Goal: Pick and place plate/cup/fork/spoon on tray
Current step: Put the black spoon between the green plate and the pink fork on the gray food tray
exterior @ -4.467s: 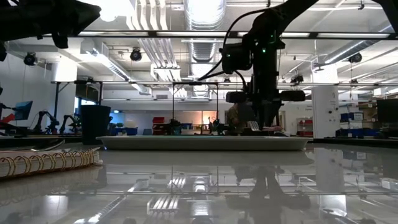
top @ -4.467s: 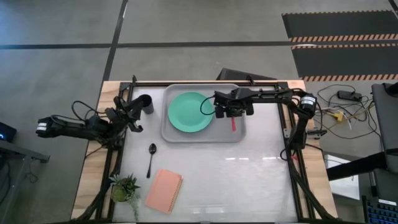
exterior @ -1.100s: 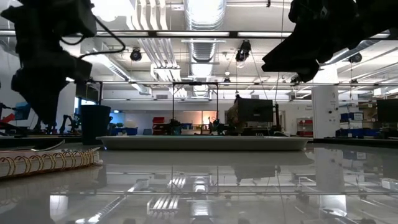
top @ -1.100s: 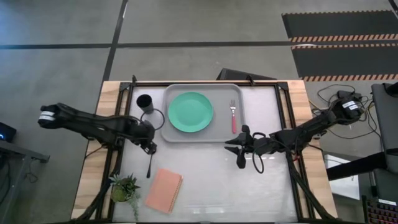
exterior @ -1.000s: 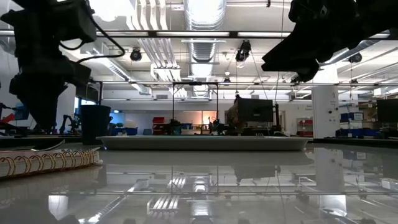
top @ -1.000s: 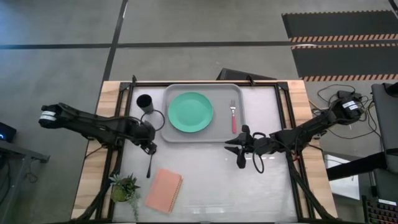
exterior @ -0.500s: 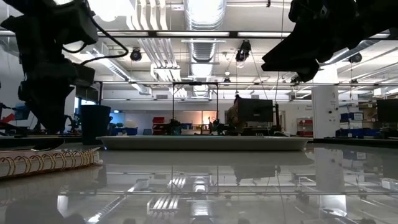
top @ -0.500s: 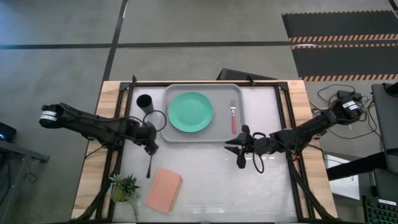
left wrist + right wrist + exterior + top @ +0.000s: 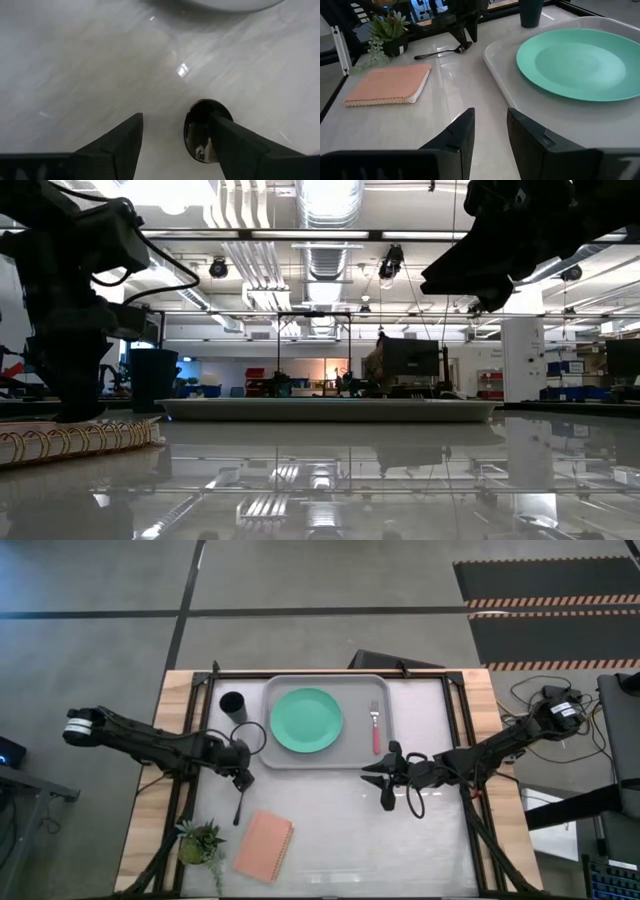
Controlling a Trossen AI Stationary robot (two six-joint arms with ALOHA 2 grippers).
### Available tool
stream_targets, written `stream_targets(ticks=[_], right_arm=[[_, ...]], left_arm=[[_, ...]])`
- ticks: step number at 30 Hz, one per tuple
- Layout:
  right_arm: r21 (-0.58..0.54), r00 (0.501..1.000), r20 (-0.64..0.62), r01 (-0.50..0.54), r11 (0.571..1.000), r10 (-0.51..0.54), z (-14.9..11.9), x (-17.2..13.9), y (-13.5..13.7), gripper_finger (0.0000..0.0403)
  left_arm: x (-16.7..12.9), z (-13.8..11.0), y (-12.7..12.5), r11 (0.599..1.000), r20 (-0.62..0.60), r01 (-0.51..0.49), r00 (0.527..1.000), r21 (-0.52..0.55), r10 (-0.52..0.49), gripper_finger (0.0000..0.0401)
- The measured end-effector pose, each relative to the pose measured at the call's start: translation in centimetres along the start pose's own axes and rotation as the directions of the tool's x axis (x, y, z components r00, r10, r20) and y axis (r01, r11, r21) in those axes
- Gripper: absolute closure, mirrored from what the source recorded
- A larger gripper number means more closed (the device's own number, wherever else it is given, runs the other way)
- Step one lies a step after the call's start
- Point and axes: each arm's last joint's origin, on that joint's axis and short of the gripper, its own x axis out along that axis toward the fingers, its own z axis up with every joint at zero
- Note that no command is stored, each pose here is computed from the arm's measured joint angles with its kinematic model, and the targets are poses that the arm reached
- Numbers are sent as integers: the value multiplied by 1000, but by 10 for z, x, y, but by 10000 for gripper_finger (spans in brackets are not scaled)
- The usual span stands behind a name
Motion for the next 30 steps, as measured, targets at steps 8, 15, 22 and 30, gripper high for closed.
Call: stream_targets(ticks=[8,15,22,30], right_arm=[[8,1000,-1,0,1000,0,0,0,0,300],[8,1000,0,0,1000,0,0,0,0,300],[14,1000,-1,0,1000,0,0,0,0,300],[14,1000,-1,0,1000,0,0,0,0,300]], left_arm=[[4,-4,5,1000,7,-29,1000,0,29,261],[5,-4,5,1000,18,-29,999,-4,29,378],[0,-3,5,1000,38,3,999,-6,-2,398],[-17,-3,8,997,146,75,987,-1,-74,400]])
